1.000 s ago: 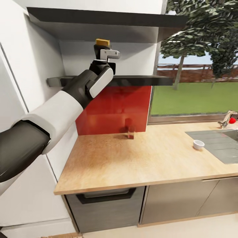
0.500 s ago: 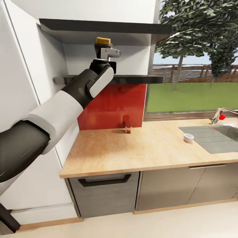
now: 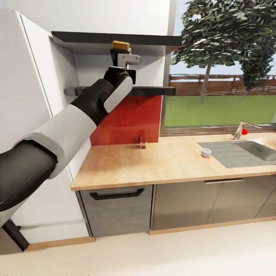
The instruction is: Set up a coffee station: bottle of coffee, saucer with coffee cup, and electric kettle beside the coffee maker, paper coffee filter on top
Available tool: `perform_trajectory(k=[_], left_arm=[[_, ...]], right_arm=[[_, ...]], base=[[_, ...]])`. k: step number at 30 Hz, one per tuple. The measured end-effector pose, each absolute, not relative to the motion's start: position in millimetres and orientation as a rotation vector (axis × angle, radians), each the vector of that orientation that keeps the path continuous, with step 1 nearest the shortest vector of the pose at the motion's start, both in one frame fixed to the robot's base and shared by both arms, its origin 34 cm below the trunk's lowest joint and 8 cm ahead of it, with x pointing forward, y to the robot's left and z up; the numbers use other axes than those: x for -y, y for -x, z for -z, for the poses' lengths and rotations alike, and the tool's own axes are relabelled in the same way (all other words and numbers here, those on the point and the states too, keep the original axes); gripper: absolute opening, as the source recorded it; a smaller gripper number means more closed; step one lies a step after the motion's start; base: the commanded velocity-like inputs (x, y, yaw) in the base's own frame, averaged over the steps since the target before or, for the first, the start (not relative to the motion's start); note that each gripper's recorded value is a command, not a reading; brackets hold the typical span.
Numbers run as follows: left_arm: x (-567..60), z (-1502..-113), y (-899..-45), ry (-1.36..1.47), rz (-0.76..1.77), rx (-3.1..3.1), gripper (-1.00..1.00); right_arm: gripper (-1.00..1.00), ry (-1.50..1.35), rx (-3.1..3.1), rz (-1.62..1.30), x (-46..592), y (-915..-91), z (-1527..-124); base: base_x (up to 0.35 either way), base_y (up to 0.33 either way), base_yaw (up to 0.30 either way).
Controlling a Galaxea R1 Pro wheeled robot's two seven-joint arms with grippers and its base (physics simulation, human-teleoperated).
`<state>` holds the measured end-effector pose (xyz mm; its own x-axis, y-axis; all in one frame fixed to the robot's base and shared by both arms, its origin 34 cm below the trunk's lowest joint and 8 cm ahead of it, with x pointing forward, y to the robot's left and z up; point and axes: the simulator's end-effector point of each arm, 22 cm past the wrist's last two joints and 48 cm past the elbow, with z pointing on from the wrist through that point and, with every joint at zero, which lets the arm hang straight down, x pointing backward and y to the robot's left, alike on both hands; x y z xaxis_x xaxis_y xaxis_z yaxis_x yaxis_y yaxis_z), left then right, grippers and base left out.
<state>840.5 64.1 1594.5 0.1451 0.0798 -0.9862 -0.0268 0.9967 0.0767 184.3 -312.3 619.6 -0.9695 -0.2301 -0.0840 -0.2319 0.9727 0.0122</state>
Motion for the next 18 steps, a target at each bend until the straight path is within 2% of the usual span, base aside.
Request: perform_trajectory(k=[11, 18], left_arm=[[-58, -1548, -849, -0.056, -0.046, -1.493, -1.00], [3, -1455, -814, -0.153, 0.144, -1.533, -1.00]], right_arm=[[1.00, 0.356, -3.038, -0.034, 312, -184, -620], [1.00, 0.354, -3.037, -0.034, 312, -184, -620]], base=[[-0.025, -0.007, 0.000], [0.000, 0.000, 0.000]])
